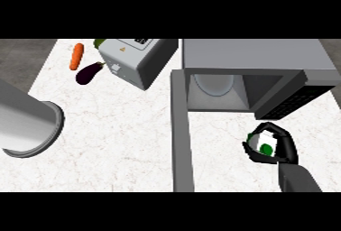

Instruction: Pick up the milk, place it into the microwave and close the microwave

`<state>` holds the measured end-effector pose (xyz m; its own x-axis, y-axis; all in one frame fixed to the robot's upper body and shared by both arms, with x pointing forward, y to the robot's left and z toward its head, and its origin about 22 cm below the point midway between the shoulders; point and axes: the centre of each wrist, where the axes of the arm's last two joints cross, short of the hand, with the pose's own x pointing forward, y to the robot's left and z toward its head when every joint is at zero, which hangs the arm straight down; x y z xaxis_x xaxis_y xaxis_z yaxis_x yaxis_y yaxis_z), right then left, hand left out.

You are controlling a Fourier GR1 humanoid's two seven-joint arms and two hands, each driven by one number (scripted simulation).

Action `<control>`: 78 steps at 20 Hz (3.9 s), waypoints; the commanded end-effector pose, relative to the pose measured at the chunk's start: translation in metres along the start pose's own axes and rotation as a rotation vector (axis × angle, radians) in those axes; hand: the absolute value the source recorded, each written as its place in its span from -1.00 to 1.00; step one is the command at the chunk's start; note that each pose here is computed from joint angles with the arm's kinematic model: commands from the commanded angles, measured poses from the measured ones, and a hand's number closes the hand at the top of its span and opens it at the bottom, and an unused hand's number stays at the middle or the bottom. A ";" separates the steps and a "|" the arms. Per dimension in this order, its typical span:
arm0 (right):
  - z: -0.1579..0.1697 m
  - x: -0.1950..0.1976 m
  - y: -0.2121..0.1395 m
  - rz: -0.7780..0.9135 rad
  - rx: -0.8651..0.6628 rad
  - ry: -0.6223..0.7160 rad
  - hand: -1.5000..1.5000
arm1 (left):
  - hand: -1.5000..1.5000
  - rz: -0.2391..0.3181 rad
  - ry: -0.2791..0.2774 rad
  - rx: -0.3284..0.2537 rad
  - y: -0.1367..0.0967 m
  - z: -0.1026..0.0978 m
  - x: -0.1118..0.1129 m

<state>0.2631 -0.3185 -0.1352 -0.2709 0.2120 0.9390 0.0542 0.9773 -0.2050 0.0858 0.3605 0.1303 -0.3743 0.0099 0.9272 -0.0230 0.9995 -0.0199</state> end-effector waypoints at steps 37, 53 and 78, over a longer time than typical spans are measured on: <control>-0.198 0.145 0.136 0.304 0.032 -0.098 1.00 | -1.00 -0.011 0.010 0.009 0.030 -0.007 -0.012; -0.223 0.144 0.085 0.604 -0.203 -0.176 1.00 | -1.00 0.017 0.005 -0.048 0.023 -0.015 -0.021; -0.224 0.138 0.056 0.752 -0.186 -0.154 -1.00 | -1.00 -0.013 0.054 -0.164 0.017 -0.049 -0.041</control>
<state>0.4412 -0.2384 0.0403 -0.1682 0.8583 0.4848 0.4669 0.5025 -0.7277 0.1423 0.3820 0.1127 -0.3425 -0.0046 0.9395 0.0879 0.9954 0.0369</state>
